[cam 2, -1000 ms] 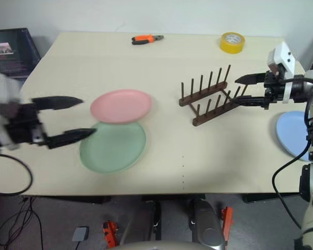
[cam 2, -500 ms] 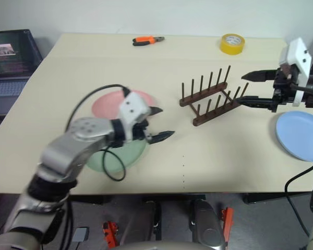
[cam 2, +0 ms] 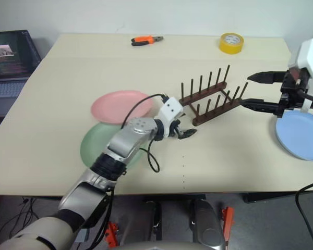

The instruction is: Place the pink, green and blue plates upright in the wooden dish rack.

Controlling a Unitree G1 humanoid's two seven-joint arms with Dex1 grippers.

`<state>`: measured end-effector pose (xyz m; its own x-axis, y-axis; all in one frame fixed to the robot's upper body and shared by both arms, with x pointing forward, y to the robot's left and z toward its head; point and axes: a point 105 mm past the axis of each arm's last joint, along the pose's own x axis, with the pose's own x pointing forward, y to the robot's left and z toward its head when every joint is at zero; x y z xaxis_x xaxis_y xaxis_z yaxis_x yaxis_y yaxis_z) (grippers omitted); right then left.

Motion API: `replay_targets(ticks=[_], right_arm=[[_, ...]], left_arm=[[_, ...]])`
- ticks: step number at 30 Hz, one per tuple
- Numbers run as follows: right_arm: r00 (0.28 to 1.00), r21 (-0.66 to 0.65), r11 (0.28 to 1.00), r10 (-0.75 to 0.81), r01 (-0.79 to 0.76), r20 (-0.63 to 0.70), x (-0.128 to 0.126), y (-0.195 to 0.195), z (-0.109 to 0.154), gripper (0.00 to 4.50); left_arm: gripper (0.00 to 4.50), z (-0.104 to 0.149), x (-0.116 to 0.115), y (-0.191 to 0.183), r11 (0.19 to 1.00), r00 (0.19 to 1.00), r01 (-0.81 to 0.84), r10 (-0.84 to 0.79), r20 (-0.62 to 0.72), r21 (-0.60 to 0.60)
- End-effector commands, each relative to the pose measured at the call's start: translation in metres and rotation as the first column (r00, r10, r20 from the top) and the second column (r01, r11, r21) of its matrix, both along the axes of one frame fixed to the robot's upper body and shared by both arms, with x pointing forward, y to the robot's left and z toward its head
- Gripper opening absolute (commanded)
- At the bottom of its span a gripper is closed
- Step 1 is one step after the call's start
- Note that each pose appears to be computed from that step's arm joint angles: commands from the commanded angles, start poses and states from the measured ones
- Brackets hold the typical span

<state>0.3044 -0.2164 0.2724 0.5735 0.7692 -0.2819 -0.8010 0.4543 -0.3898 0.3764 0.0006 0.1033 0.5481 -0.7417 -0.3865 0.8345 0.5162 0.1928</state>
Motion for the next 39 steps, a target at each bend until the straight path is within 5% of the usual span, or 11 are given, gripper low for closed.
replay_targets(ticks=[1, 13, 16, 24, 31, 39], right_arm=[[0.998, -0.005, 1.000, -0.006, 0.006, 0.069, -0.008, -0.001, 0.018, 3.73], [0.996, -0.005, 0.999, -0.033, 0.034, 0.082, -0.013, -0.003, 0.019, 3.73], [0.996, -0.003, 0.999, -0.037, 0.037, 0.083, -0.014, -0.003, 0.018, 3.77], [0.995, 0.008, 0.999, -0.042, 0.041, 0.086, -0.015, -0.002, 0.016, 3.77], [0.995, 0.010, 0.998, -0.055, 0.054, 0.084, -0.019, -0.003, 0.011, 3.77], [0.996, -0.036, 0.996, -0.080, 0.081, 0.027, -0.033, -0.013, 0.001, 3.77]], left_arm=[[4.36, 0.007, 0.012, -0.009, 1.000, 0.999, 0.000, -0.001, 0.047, 0.011], [4.36, -0.001, 0.023, -0.034, 0.999, 0.998, 0.053, -0.053, 0.030, -0.003], [3.78, 0.000, 0.025, -0.036, 0.999, 0.998, 0.049, -0.049, 0.036, -0.004], [1.00, 0.005, 0.022, -0.044, 0.995, 0.993, 0.102, -0.101, 0.054, -0.021], [1.00, 0.013, 0.014, -0.036, 0.978, 0.977, 0.209, -0.207, 0.041, -0.024], [1.00, 0.021, -0.027, -0.018, 0.875, 0.875, 0.485, -0.485, 0.011, 0.004]])
